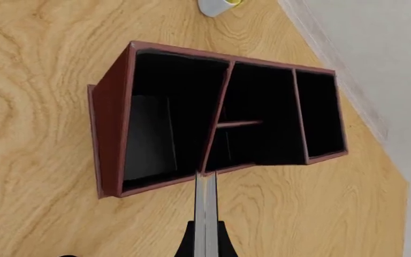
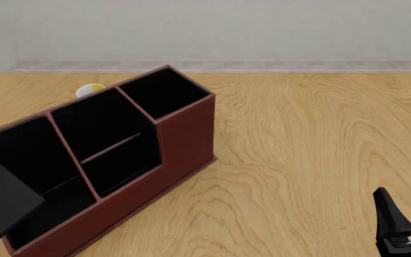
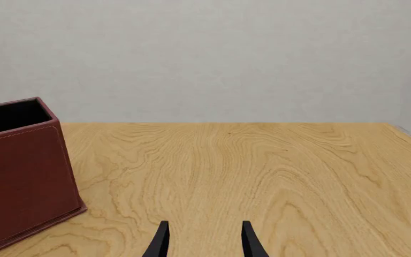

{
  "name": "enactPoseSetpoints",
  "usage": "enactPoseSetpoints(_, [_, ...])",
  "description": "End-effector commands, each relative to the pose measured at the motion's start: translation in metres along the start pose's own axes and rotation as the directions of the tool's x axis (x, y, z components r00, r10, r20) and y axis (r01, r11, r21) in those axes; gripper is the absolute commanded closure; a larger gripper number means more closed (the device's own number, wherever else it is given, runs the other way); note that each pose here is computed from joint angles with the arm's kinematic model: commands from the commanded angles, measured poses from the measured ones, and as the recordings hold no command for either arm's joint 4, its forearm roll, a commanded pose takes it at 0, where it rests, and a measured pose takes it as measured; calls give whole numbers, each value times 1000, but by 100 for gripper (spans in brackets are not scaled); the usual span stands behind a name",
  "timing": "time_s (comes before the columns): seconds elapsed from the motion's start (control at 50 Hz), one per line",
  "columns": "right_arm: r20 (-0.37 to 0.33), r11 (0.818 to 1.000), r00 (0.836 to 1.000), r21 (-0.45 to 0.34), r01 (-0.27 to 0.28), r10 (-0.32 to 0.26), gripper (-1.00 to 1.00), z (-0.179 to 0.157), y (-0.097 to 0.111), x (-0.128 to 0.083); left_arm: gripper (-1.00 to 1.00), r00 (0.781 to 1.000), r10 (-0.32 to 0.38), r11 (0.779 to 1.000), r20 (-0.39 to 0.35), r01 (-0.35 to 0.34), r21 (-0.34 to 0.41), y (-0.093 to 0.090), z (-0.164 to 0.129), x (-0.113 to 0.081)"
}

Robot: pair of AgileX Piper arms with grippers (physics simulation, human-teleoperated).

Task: Pick up the book and place it in the left compartment of the caddy.

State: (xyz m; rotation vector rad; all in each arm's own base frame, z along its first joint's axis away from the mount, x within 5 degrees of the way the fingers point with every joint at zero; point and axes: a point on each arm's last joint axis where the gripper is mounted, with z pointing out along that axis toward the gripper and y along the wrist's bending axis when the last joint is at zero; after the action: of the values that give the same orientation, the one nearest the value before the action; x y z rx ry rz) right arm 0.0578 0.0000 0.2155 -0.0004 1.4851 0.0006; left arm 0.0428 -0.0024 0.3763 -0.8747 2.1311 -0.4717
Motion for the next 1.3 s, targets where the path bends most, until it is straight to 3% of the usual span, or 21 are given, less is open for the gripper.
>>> enactPoseSetpoints(0.02, [0,1000,1000,0,0,0,-100,-1,0,1,100,1000,23,1000,2,-23,-4,-5,0,-5])
enactPoseSetpoints(0.2, [0,1000,1000,0,0,0,-100,-1,0,1,100,999,34,999,-14,-34,-16,-7,6,-6])
enactPoseSetpoints(0.26, [0,1000,1000,0,0,0,-100,-1,0,0,100,999,36,999,-15,-36,-18,-1,21,-1])
enactPoseSetpoints(0.3, [0,1000,1000,0,0,0,-100,-1,0,1,100,999,34,999,-17,-34,-23,-7,19,-6])
enactPoseSetpoints(0.76, [0,1000,1000,0,0,0,-100,-1,0,0,100,999,45,998,-1,-44,-50,-8,64,-13])
enactPoseSetpoints(1.3, [1,1000,1000,0,0,0,-100,-1,0,0,100,998,61,994,9,-60,-92,-6,87,-22])
